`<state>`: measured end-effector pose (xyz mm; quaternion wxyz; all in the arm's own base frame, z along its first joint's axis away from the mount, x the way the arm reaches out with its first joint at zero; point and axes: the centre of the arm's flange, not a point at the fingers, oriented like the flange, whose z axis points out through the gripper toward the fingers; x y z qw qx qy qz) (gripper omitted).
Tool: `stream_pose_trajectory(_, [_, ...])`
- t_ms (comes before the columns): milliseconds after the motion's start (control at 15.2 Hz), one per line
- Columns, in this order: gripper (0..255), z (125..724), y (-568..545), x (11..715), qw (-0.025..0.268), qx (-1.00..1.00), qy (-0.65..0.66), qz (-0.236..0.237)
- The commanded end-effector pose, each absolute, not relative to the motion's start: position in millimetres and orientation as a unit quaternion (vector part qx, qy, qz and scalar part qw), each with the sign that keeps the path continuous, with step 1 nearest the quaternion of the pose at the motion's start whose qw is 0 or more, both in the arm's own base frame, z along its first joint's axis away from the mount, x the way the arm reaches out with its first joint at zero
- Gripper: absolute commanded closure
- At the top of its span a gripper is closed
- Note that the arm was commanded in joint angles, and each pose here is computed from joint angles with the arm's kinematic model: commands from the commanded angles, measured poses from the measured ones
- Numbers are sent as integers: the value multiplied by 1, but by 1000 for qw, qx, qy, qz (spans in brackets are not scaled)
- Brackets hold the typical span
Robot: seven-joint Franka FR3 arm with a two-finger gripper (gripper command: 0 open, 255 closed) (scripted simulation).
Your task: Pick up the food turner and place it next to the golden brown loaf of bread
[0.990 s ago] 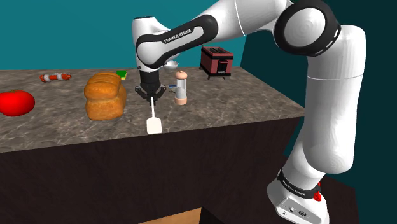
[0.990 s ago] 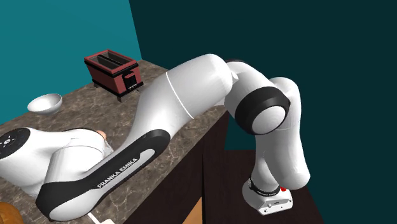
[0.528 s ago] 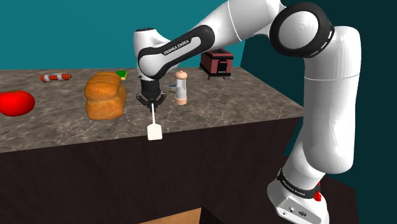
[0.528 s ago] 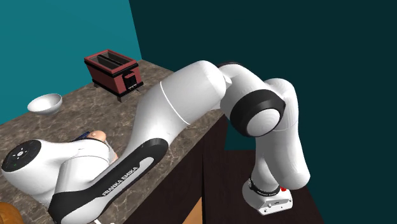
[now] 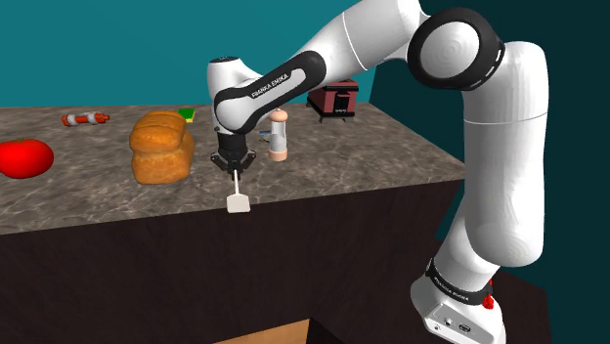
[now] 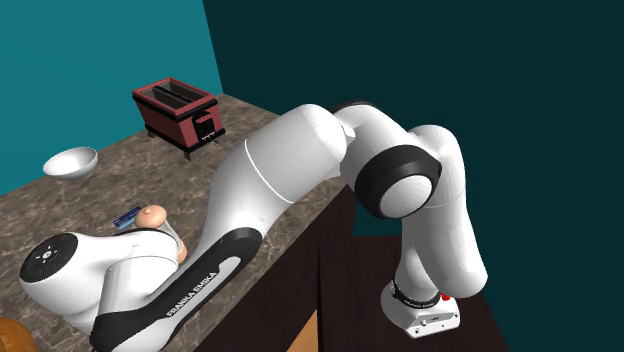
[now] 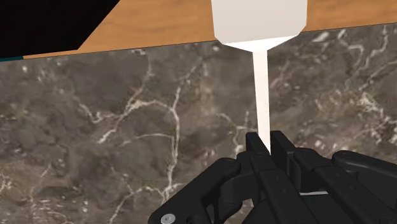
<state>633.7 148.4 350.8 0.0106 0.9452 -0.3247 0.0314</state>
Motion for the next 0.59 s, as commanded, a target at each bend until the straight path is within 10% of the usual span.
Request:
stream_pose_trajectory(0, [255,350,148,634,11,945,-325,31])
stream_pose_trajectory(198, [255,351,148,634,11,945,-325,31])
stream_pose_trajectory(264, [0,351,148,634,11,945,-325,31])
stream_pose_trajectory(528, [0,351,148,634,11,945,-325,31])
